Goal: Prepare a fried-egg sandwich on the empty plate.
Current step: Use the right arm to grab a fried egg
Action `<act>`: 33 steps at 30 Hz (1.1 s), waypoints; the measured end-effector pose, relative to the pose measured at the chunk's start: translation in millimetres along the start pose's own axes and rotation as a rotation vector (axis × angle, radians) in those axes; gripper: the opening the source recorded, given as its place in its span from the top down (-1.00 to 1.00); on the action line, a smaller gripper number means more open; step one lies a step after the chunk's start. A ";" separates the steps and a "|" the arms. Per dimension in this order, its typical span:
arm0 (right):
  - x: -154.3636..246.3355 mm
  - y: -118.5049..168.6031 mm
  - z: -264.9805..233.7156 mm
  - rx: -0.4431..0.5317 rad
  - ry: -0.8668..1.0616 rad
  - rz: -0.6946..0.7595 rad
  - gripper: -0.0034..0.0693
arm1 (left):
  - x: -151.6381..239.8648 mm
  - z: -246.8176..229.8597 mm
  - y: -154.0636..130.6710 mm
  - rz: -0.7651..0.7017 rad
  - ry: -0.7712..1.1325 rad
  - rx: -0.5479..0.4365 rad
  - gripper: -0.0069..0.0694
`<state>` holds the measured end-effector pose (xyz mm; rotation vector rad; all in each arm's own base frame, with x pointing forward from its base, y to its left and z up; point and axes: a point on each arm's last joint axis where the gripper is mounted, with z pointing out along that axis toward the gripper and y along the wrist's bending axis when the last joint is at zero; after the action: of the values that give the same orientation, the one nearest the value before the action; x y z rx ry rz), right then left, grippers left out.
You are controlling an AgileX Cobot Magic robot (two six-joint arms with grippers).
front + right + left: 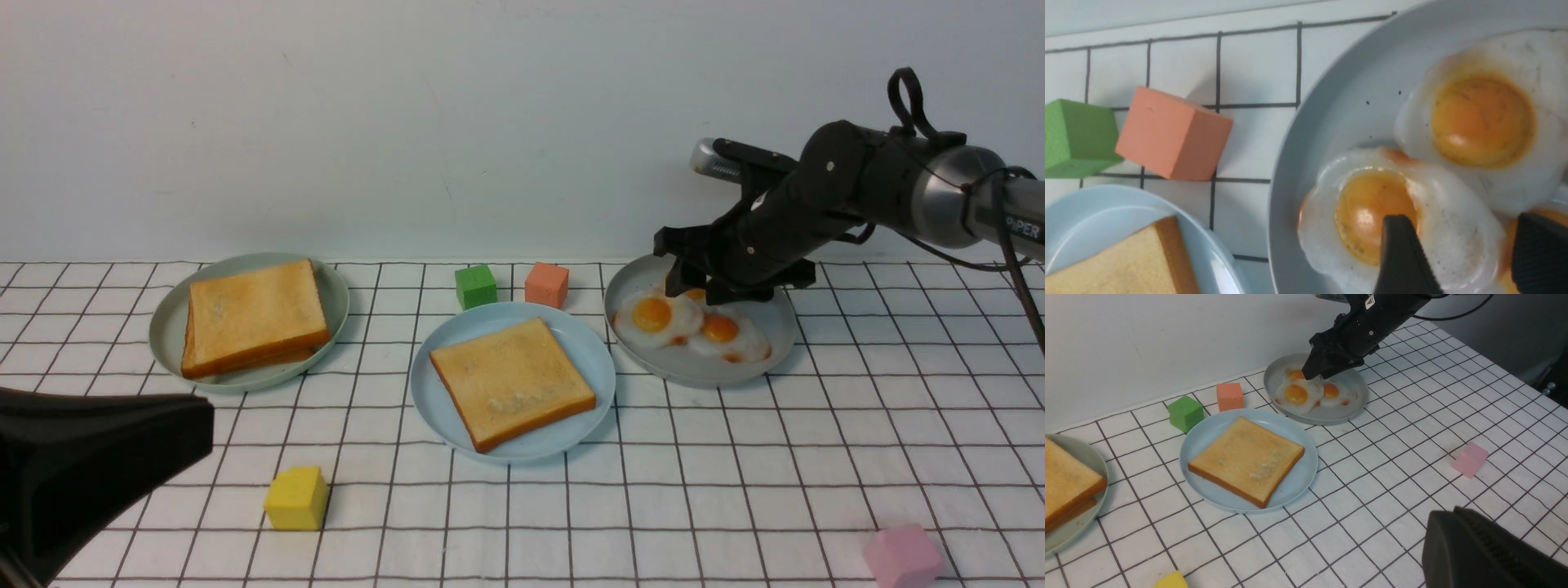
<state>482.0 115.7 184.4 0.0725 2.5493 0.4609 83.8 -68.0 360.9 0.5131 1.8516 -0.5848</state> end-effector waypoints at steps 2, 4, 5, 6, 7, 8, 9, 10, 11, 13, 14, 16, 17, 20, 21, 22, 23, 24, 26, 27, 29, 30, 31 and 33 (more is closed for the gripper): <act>0.9 -1.8 5.0 0.003 -0.005 0.002 -0.15 | 0.0 0.0 0.0 0.000 0.000 0.000 0.85; 3.9 -4.4 11.3 0.009 0.008 0.003 -0.15 | 0.0 0.0 0.0 0.000 0.000 0.000 0.85; 5.1 -5.3 13.6 0.012 0.013 0.003 -0.15 | 0.0 0.0 0.0 0.000 0.000 0.000 0.85; 6.2 -6.0 15.2 0.014 0.020 0.002 -0.16 | 0.0 0.0 0.0 0.000 0.000 0.000 0.85; 6.5 -6.3 15.6 0.015 0.021 0.000 -0.16 | 0.0 0.0 0.0 0.000 0.000 0.000 0.85; 7.0 -6.7 16.6 0.017 0.023 -0.001 -0.16 | 0.0 0.0 0.0 0.000 0.000 0.000 0.85; 7.0 -6.9 16.6 0.019 0.023 -0.004 -0.16 | 0.0 0.0 0.0 0.000 0.000 0.000 0.85; 6.9 -7.0 16.6 0.020 0.023 -0.006 -0.17 | 0.0 0.0 0.0 0.000 0.000 0.000 0.85; 7.0 -7.2 16.6 0.022 0.023 -0.008 -0.17 | 0.0 0.0 0.0 0.000 0.000 0.000 0.85; 6.9 -7.2 16.6 0.022 0.023 -0.009 -0.18 | 0.0 0.0 0.0 -0.001 0.000 0.000 0.85; 6.6 -7.1 16.5 0.022 0.022 -0.009 -0.19 | 0.0 0.0 0.0 -0.001 0.000 0.000 0.85; 6.6 -7.1 16.5 0.022 0.022 -0.009 -0.19 | 0.0 0.0 0.0 -0.001 0.000 0.000 0.85; 6.8 -7.2 16.8 0.022 0.023 -0.009 -0.19 | 0.0 0.0 0.0 -0.001 0.000 0.000 0.85; 7.0 -7.3 17.3 0.021 0.023 -0.007 -0.19 | 0.0 0.0 0.0 -0.001 0.000 0.000 0.85; 7.2 -7.5 17.8 0.021 0.023 -0.006 -0.19 | 0.0 0.0 0.0 -0.001 0.000 0.000 0.85; 7.2 -7.6 18.3 0.021 0.022 -0.005 -0.19 | 0.0 0.0 0.0 -0.001 0.000 0.000 0.85; 7.2 -7.8 18.8 0.021 0.021 -0.005 -0.19 | 0.0 0.0 0.0 -0.001 0.000 0.000 0.85; 7.3 -8.0 19.6 0.021 0.021 -0.004 -0.19 | 0.0 0.0 -0.1 -0.002 0.000 0.001 0.85; 7.4 -7.9 19.9 0.019 0.020 -0.001 -0.17 | -0.1 0.0 -0.1 -0.002 -0.001 0.001 0.85; 7.4 -7.7 20.0 0.017 0.020 0.002 -0.16 | -0.1 0.0 -0.2 -0.004 -0.001 0.002 0.85; 7.9 -7.9 20.8 0.016 0.022 0.006 -0.11 | -0.1 0.0 -0.2 -0.004 -0.001 0.003 0.85; 8.1 -8.0 21.3 0.016 0.023 0.007 -0.08 | -0.1 0.0 -0.2 -0.004 -0.001 0.003 0.85; 8.2 -8.1 21.7 0.015 0.023 0.008 -0.03 | -0.1 0.0 -0.2 -0.004 -0.001 0.003 0.85; 8.3 -8.2 22.1 0.015 0.024 0.007 0.07 | -0.1 0.0 -0.4 -0.007 -0.001 0.004 0.85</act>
<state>486.8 116.0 159.9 0.0823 2.5768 0.4474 83.6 -68.3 361.0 0.5094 1.8522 -0.5934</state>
